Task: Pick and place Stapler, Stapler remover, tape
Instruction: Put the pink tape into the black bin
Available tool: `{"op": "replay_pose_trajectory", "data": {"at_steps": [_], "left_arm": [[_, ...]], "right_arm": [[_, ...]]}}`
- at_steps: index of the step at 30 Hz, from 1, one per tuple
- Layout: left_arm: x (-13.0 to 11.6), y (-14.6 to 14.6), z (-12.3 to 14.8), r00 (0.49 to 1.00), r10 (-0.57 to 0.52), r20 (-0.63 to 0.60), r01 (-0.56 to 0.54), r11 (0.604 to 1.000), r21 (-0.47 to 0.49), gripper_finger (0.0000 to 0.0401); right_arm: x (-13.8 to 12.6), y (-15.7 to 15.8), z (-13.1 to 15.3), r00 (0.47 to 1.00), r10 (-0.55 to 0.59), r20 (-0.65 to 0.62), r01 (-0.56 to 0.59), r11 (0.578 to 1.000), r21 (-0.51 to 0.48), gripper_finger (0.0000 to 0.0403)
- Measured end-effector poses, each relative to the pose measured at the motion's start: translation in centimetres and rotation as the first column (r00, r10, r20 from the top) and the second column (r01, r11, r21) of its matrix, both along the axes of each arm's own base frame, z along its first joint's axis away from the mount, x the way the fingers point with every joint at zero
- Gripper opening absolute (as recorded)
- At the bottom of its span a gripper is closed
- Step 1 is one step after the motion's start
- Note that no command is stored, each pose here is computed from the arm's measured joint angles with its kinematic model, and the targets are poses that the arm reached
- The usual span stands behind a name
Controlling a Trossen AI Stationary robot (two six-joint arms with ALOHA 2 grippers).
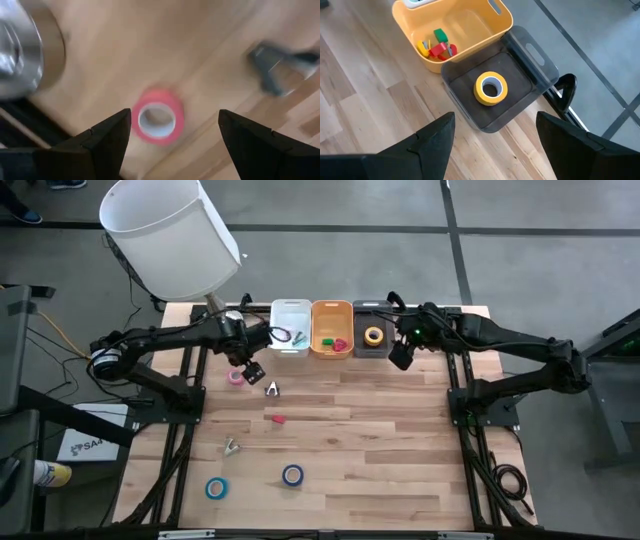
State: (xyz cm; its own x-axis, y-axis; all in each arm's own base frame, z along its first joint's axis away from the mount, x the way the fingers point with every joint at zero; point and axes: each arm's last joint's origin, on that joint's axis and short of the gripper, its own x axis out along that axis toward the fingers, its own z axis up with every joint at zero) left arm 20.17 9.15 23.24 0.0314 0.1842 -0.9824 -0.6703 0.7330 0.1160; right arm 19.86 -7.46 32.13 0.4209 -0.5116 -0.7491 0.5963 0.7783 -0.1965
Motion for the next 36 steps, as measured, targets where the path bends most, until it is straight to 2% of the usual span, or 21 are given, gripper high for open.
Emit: {"op": "replay_pose_trajectory", "data": {"at_steps": [5,13,19,27,36], "left_arm": [[-1.1,-0.5,-2.5,0.995,0.073,-0.06,-0.076,0.996,-0.042,0.0296],[-2.1,-0.8,-4.4,0.982,0.158,-0.107,-0.161,0.987,-0.024,0.0295],[-2.8,-1.1,-5.6,0.971,0.192,-0.14,-0.195,0.981,-0.008,0.0264],[-2.4,-0.8,-5.8,0.973,0.217,-0.082,-0.215,0.976,0.03,0.0217],[-3.1,0.1,-5.8,0.955,0.277,-0.103,-0.271,0.96,0.071,0.0209]], "right_arm": [[0.0,0.0,0.0,1.0,0.001,0.0,-0.001,1.0,0.001,0.0271],[0.0,0.0,0.0,1.0,0.003,0.001,-0.003,1.0,0.003,0.0271],[0.0,0.0,0.0,1.0,0.003,0.001,-0.003,1.0,0.003,0.0271],[0.0,0.0,0.0,1.0,0.003,0.002,-0.003,1.0,0.003,0.0271],[0.0,0.0,0.0,1.0,0.006,0.005,-0.006,1.0,0.009,0.0271]]}}
